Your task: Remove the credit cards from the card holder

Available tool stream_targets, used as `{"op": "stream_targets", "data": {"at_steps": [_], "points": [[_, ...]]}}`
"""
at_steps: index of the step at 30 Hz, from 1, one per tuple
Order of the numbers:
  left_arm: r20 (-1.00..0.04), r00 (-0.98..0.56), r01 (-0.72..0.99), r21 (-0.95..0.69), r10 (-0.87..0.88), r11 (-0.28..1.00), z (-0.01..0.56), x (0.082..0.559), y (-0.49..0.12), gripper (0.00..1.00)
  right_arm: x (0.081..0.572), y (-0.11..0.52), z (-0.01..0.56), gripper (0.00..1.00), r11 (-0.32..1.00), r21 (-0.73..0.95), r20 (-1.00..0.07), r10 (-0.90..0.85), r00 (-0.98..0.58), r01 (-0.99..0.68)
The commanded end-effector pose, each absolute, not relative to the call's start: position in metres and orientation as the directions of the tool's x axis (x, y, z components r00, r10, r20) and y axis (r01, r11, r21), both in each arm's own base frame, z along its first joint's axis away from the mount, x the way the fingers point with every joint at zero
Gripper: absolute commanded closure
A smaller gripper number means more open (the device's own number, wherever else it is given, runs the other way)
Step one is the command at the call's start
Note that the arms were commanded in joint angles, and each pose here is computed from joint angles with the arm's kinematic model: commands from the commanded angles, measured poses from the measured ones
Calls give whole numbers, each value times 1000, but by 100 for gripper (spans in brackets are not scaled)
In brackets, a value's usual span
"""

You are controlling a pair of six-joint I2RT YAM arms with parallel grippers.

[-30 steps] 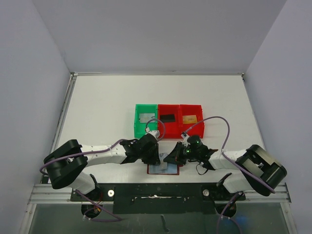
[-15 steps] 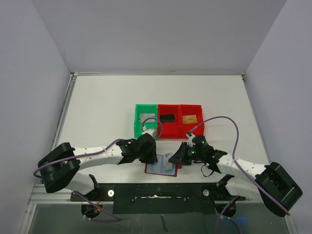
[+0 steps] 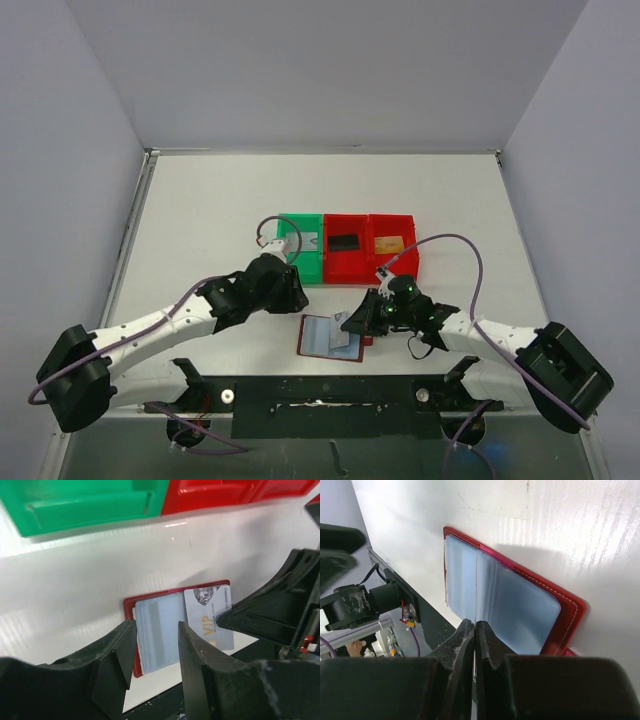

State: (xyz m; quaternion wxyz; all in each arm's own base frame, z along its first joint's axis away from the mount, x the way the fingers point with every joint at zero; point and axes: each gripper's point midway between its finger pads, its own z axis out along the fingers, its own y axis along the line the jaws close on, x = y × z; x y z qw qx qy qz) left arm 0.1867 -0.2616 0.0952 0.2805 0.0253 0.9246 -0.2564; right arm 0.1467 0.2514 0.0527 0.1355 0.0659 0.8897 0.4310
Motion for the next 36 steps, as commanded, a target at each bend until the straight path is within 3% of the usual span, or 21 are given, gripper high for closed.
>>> {"op": "stream_targets", "data": {"at_steps": [1,10,14,23,28,36], "points": [[-573,-810,183,-455,-129,871,118,197,-237,60,158,271,66,100,555,830,-201,228,-953,-42],[-611,-765,127,-457,-206,880,141,218,-188,40,154,259,34,100,658,753,-174,224,-959,17],[-633,-743,113,-438,-216,892,152,230,-170,34,156,273,69,100,539,837,-245,210,-947,-97],[-694,-671,57,-398,-260,915,174,252,-125,16,184,268,140,100,560,737,-555,180,-813,-379],[-719,-622,-4,-392,-310,920,180,262,-101,14,198,260,172,100,596,619,-724,180,-666,-511],[-798,-478,-97,-367,-366,925,199,267,-66,14,214,259,218,100,694,148,-970,-37,-240,-705]]}}
